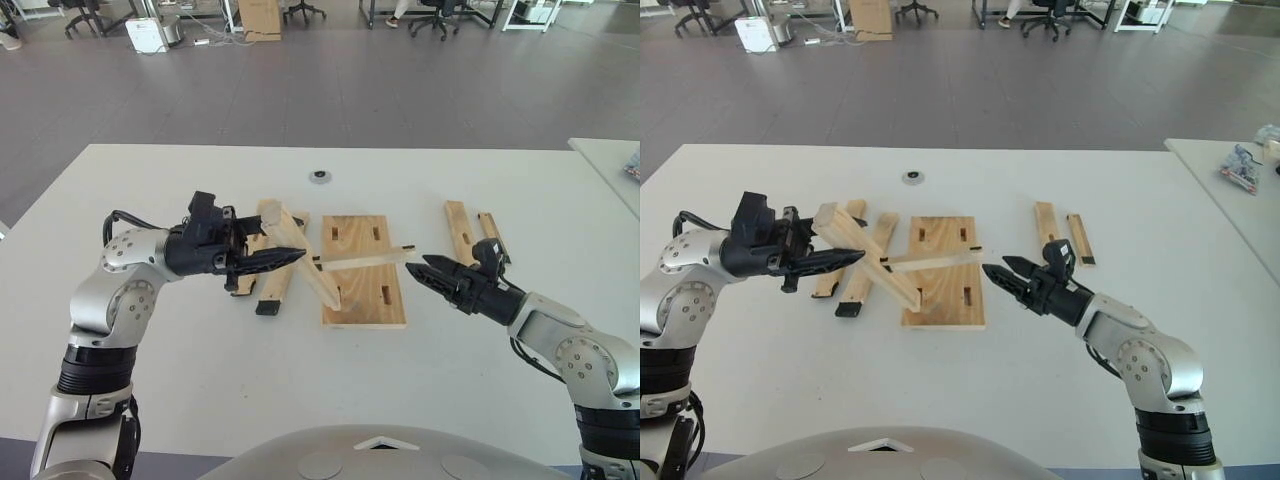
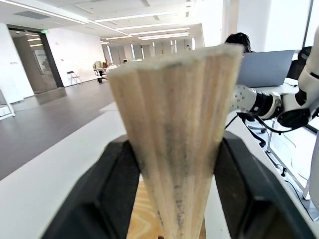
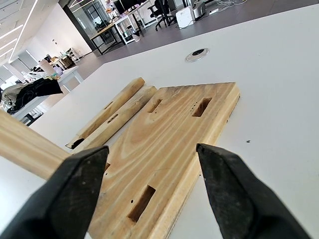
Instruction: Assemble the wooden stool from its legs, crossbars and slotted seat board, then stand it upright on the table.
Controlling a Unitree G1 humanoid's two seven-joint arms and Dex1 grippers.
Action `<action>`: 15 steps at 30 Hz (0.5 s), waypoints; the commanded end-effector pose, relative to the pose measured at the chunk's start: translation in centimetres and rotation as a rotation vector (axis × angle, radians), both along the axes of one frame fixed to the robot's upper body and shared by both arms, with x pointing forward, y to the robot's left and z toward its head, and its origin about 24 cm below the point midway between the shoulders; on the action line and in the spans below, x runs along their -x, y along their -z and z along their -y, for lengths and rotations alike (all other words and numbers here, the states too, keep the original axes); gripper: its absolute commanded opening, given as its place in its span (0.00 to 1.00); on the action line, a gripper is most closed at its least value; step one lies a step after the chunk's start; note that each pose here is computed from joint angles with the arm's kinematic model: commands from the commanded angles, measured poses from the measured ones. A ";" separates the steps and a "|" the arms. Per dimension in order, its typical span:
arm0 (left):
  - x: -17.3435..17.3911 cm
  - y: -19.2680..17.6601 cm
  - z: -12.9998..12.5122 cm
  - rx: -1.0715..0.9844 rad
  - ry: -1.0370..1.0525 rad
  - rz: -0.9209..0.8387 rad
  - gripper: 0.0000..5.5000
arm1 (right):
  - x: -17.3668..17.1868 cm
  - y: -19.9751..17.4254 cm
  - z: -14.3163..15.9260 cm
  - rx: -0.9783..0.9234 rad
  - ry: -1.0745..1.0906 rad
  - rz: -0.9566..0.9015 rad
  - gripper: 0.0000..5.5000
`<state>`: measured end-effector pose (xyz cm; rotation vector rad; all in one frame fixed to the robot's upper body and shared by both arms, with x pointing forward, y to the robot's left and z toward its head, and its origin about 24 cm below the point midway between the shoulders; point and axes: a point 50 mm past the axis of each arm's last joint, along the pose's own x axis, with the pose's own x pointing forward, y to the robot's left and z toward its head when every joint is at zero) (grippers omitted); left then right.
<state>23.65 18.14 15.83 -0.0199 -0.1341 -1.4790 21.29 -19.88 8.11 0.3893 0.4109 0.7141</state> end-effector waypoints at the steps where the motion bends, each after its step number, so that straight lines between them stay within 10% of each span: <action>1: -0.6 0.2 0.1 -0.051 0.039 0.020 0.37 | -0.3 -0.4 0.0 0.005 0.005 0.019 0.60; 15: -2.5 0.4 -0.4 -0.078 0.024 0.028 0.37 | -0.4 -0.3 -0.6 -0.006 -0.025 0.011 0.60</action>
